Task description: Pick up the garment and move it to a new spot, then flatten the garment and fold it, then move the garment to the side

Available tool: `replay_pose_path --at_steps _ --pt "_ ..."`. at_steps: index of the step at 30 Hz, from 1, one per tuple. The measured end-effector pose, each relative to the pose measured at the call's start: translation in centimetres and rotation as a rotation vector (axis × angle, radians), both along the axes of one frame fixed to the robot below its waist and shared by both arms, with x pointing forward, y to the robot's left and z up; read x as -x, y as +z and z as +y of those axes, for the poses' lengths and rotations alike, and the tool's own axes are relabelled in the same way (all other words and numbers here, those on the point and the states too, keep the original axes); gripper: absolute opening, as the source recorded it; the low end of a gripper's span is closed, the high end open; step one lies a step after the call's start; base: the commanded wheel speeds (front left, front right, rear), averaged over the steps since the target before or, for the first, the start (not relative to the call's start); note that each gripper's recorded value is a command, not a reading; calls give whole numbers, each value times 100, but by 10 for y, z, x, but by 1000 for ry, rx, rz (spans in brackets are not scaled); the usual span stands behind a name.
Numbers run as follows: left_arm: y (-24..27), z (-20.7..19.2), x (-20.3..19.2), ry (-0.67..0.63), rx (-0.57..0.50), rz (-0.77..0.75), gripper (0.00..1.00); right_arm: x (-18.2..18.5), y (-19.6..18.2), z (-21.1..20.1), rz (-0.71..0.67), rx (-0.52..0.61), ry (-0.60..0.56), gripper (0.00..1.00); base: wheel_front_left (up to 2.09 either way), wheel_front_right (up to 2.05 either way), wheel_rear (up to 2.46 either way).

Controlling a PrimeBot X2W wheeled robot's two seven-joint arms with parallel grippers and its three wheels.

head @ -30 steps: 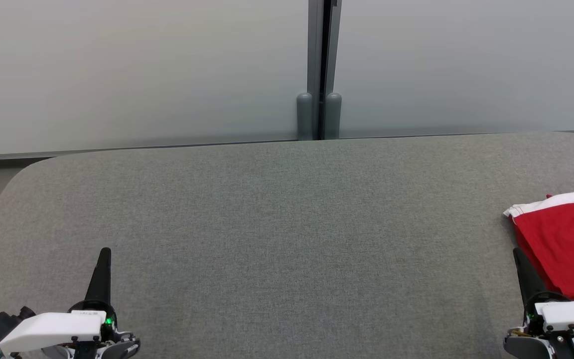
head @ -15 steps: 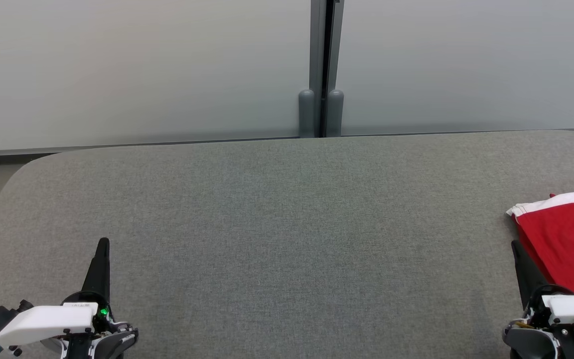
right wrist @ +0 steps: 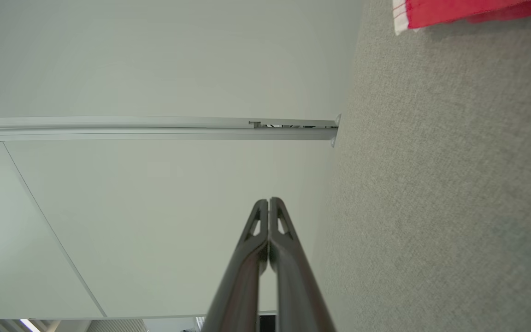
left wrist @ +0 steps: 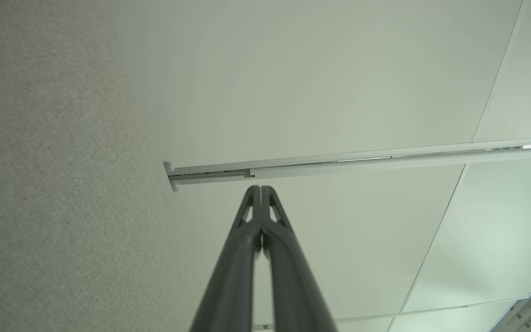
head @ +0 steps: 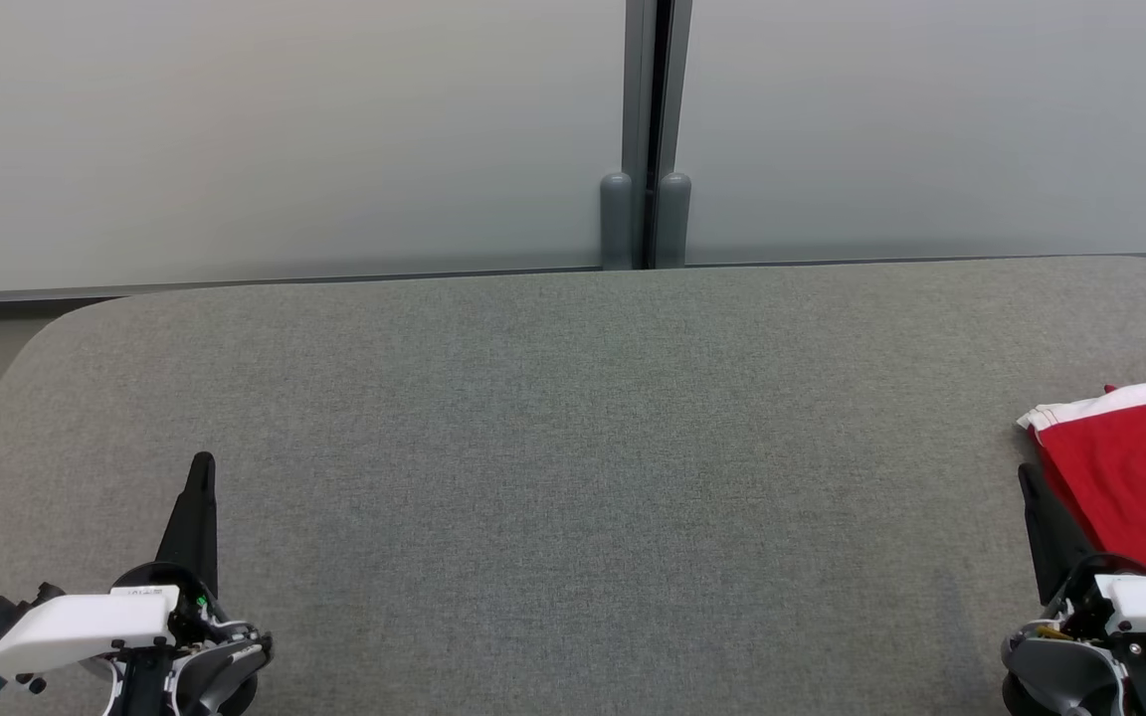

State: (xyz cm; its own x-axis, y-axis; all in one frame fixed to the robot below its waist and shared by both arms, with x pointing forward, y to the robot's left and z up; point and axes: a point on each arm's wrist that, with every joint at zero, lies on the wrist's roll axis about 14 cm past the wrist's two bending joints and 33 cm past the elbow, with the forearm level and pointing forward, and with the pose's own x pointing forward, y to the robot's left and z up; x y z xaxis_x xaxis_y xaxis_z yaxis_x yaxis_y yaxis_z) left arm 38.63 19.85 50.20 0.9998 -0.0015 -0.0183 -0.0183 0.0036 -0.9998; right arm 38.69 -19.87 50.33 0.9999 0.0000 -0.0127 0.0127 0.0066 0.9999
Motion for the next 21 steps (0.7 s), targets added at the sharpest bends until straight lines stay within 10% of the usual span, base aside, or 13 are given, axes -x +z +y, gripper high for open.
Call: replay_pose_path --at_steps 21 --pt "2 0 -2 0 10 -9 0 -1 1 0 -4 -14 1 0 0 0 0"
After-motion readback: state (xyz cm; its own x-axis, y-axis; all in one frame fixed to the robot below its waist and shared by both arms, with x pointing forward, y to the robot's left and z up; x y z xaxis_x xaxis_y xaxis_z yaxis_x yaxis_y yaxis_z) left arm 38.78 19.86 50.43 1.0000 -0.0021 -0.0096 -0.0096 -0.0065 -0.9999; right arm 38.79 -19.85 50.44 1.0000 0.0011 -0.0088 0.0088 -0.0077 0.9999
